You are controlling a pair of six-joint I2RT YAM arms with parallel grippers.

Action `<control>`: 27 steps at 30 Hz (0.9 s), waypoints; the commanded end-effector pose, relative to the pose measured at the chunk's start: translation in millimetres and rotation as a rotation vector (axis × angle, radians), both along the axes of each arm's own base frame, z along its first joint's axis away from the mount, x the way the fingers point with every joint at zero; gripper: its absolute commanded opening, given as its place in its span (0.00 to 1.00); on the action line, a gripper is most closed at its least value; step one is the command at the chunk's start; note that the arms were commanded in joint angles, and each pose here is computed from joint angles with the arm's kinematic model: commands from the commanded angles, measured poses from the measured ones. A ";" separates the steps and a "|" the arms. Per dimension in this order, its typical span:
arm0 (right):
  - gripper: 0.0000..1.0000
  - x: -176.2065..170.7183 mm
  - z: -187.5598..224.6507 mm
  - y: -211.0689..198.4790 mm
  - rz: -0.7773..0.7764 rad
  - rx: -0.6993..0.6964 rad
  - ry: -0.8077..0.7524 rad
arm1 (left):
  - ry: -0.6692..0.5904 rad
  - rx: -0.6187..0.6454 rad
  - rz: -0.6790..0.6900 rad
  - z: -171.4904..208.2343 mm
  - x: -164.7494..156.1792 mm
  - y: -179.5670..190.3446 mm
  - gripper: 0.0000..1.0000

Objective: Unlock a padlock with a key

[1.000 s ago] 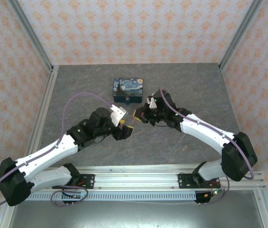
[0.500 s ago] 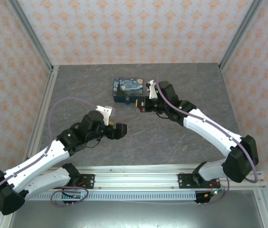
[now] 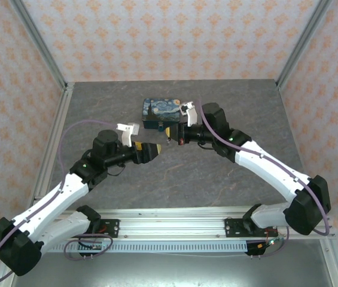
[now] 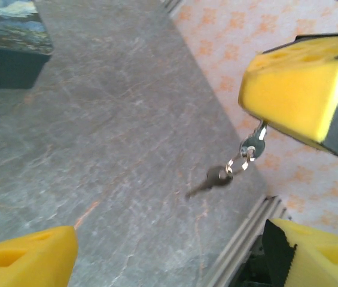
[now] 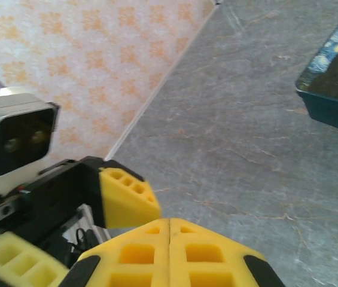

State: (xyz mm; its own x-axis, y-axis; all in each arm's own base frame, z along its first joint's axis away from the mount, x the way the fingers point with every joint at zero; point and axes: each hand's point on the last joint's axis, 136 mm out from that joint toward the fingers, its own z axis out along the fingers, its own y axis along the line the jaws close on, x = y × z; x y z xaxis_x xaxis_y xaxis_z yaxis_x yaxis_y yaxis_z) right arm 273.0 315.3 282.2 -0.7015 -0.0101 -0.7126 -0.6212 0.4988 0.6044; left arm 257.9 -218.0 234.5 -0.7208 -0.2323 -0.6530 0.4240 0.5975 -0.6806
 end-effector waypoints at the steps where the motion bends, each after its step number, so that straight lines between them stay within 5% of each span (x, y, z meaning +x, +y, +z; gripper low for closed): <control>1: 0.00 -11.2 33.9 6.2 0.056 0.124 -0.064 | -0.058 -0.157 -0.074 26.6 2.6 -12.9 0.79; 16: 0.00 -17.7 37.4 11.8 0.079 0.289 -0.026 | -0.121 -0.295 -0.222 55.1 -1.9 -31.1 0.45; 27: 0.00 -16.6 41.4 12.1 0.071 0.341 -0.019 | -0.119 -0.297 -0.224 54.1 -3.7 -30.5 0.36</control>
